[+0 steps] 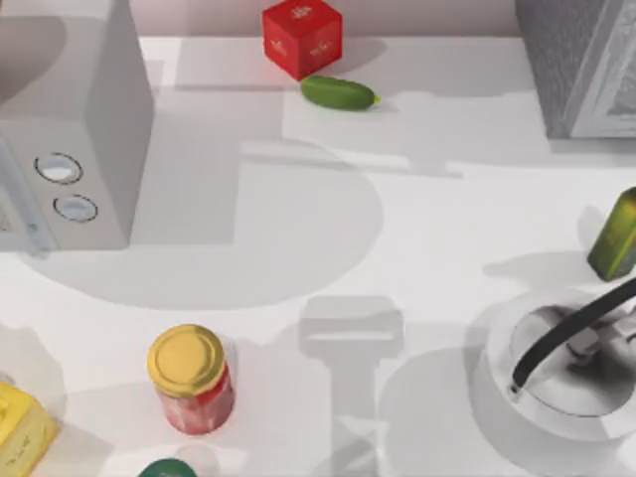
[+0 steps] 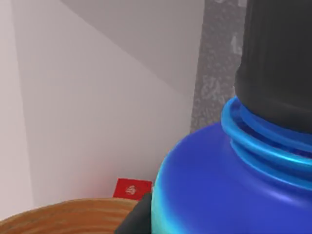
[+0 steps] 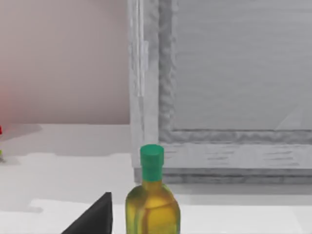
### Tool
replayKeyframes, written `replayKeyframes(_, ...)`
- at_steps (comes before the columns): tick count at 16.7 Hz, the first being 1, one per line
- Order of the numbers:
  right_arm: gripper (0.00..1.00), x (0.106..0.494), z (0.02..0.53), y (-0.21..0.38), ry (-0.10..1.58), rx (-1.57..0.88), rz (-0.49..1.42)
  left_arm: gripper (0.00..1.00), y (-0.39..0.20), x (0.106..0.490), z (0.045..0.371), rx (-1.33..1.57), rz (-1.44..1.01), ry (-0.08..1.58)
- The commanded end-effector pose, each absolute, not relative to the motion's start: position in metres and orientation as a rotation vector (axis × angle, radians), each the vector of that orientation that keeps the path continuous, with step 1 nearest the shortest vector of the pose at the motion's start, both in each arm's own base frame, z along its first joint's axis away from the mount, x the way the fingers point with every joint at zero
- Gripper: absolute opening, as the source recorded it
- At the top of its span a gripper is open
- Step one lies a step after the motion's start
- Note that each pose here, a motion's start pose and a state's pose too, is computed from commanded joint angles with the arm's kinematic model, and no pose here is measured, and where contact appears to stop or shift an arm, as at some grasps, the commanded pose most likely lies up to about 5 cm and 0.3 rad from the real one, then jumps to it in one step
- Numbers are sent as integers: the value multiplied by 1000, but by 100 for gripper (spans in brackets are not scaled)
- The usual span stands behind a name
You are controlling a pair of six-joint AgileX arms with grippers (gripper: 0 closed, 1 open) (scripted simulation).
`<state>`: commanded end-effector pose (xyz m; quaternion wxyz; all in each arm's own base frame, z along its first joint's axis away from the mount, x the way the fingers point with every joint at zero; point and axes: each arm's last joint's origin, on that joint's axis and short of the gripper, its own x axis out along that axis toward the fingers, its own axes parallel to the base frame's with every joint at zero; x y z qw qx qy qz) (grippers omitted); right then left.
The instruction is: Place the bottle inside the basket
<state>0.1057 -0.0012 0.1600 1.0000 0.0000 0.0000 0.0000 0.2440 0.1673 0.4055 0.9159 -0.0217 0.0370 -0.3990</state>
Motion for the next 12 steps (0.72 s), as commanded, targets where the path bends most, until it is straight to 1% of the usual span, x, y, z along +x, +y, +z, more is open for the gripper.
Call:
replayKeyframes(3, 100, 106, 160, -1, 0, 0, 0, 0, 191, 274, 431, -18, -814, 66)
replayKeyframes(6, 100, 106, 160, -1, 0, 0, 0, 0, 209, 299, 445, 10, -810, 56)
replayKeyframes(9, 100, 106, 160, -1, 0, 0, 0, 0, 220, 317, 449, 25, -809, 51)
replayKeyframes(12, 100, 106, 160, -1, 0, 0, 0, 0, 225, 326, 447, 27, -810, 52)
